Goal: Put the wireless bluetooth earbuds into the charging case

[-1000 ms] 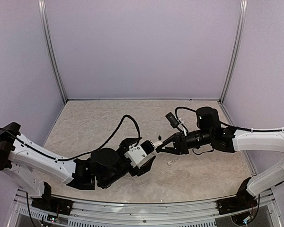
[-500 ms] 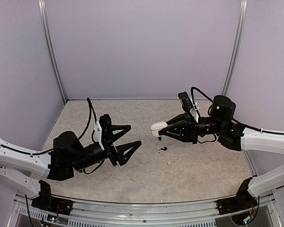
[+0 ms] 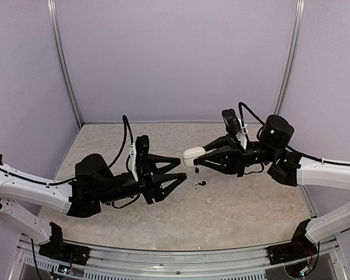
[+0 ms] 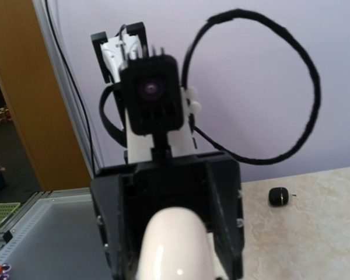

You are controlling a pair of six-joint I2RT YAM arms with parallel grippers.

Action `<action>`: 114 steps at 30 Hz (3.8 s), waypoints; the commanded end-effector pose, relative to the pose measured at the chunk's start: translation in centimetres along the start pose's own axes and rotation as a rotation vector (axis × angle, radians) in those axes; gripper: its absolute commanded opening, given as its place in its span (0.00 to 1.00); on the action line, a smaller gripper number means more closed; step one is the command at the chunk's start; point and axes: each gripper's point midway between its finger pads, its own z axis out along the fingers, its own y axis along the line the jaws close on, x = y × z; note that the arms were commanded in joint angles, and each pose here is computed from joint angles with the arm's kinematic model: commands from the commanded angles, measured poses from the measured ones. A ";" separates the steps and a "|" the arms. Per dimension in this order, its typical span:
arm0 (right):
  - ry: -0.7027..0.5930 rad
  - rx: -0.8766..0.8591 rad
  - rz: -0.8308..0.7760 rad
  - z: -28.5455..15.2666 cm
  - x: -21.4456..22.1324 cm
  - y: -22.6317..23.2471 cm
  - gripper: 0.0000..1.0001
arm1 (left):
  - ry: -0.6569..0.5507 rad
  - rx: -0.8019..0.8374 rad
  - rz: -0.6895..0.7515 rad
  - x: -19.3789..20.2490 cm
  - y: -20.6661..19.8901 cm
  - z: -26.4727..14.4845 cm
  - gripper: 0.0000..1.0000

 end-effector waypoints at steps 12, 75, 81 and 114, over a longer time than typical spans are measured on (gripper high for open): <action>-0.058 -0.009 -0.053 0.6 -1.3 0.8 0.17 | -0.065 0.011 0.009 -2.3 0.2 2.2 0.49; 0.117 0.054 -0.004 0.1 1.6 0.7 0.31 | 0.114 0.135 0.028 0.4 -0.1 3.0 0.10; 0.107 0.060 -0.016 0.0 1.2 0.8 0.21 | 0.130 0.122 0.045 0.7 0.2 2.8 0.11; 0.005 0.078 -0.017 0.2 -0.4 0.1 0.22 | 0.050 0.110 0.036 0.2 0.5 2.0 0.48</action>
